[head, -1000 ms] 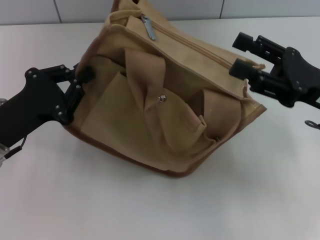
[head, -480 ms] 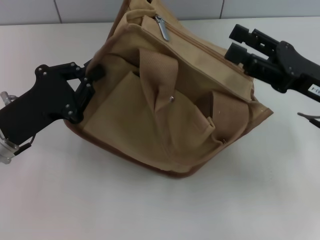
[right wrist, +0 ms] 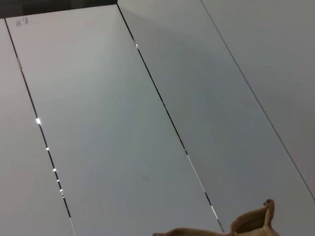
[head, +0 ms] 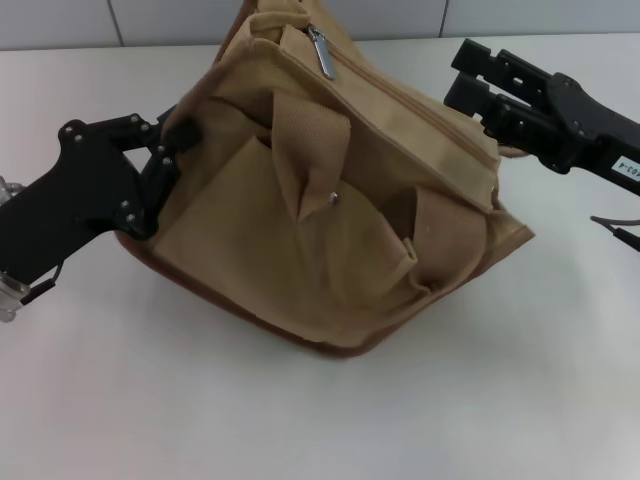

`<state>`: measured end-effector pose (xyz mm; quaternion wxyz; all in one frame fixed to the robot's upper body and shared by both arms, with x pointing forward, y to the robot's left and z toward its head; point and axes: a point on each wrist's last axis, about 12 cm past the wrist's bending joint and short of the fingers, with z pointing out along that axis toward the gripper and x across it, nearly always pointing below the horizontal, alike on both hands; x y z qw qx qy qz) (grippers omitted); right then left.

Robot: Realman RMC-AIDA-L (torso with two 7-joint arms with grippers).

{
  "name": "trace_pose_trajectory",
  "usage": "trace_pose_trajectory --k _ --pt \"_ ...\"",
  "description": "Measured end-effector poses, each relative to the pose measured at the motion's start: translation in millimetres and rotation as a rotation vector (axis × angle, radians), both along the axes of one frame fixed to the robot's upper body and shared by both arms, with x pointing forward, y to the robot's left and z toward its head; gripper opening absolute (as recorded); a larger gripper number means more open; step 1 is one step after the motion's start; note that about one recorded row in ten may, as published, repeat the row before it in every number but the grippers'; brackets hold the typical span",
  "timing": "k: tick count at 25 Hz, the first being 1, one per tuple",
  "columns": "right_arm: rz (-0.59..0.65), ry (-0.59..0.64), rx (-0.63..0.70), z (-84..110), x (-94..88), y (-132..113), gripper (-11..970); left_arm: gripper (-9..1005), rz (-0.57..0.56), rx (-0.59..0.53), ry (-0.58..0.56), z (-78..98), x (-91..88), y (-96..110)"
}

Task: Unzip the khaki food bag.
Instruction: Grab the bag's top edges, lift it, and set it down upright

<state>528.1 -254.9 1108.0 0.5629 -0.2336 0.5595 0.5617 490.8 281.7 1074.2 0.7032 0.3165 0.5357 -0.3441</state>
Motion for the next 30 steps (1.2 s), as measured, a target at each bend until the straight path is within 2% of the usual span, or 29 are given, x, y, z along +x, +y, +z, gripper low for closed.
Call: trace_pose_trajectory --k 7,22,30 --pt "0.019 0.005 0.02 -2.2 -0.3 10 759 59 -0.014 0.0 -0.034 3.1 0.8 -3" --pt "0.03 0.081 0.025 -20.7 3.4 54 759 59 -0.04 -0.02 -0.146 20.1 13.2 -9" --pt "0.024 0.1 0.017 -24.2 4.7 63 759 60 -0.066 -0.019 -0.198 23.8 13.6 -15"
